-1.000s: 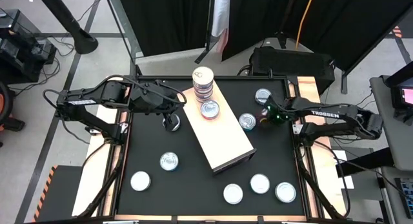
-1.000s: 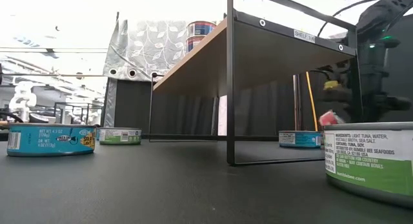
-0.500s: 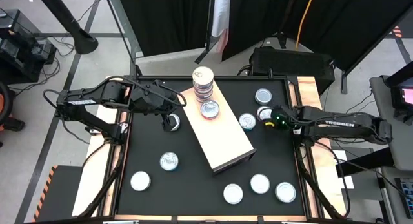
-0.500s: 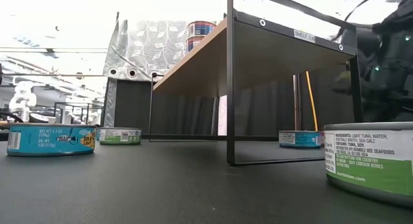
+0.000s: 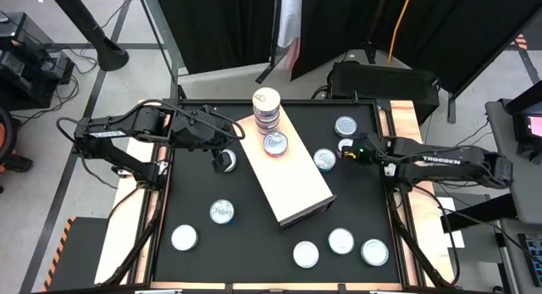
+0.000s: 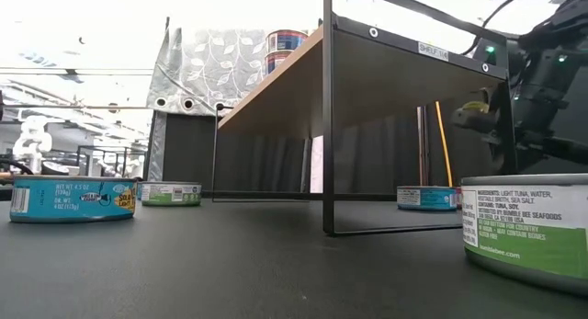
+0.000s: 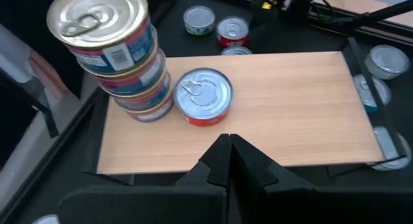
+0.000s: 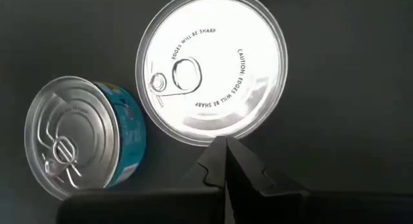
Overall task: Stack canned seafood by type on shelf
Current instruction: Stack the red tuna can on top of the red tuna can on the shelf
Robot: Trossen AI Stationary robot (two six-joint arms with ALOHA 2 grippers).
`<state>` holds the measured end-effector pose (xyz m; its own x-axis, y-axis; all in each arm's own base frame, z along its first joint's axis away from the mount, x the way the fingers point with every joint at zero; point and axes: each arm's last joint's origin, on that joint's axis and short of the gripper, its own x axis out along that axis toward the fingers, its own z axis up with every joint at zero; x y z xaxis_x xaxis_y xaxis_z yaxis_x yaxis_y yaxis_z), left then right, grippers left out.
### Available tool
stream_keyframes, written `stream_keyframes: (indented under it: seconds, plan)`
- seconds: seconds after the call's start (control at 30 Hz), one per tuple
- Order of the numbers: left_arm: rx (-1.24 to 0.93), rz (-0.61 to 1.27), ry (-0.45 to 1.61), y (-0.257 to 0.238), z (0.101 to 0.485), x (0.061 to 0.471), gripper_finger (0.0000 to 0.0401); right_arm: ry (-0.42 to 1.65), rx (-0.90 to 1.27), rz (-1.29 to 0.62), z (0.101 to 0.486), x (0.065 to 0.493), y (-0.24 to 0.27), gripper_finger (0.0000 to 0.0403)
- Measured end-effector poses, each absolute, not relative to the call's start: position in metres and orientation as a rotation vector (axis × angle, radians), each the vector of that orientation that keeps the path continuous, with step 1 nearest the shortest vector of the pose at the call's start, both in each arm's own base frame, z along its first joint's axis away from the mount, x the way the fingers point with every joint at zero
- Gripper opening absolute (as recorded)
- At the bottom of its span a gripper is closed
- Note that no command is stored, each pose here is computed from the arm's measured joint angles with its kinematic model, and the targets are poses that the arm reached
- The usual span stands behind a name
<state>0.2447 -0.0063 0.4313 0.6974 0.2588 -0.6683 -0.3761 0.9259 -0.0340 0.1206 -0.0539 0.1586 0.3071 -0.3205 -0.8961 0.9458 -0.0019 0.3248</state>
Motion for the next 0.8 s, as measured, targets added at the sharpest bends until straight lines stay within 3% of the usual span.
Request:
stream_keyframes:
  seconds: [0.3, 0.8]
  plan:
    - [-0.215, 0.327, 0.722, -0.007, 0.431, 0.245, 0.0010, 0.698, 1.156, -1.139, 0.156, 0.125, -0.056, 0.0000]
    - [-0.216, 0.323, 0.723, -0.008, 0.431, 0.245, 0.0010, 0.912, 1.169, -1.139, 0.137, 0.116, -0.038, 0.0000]
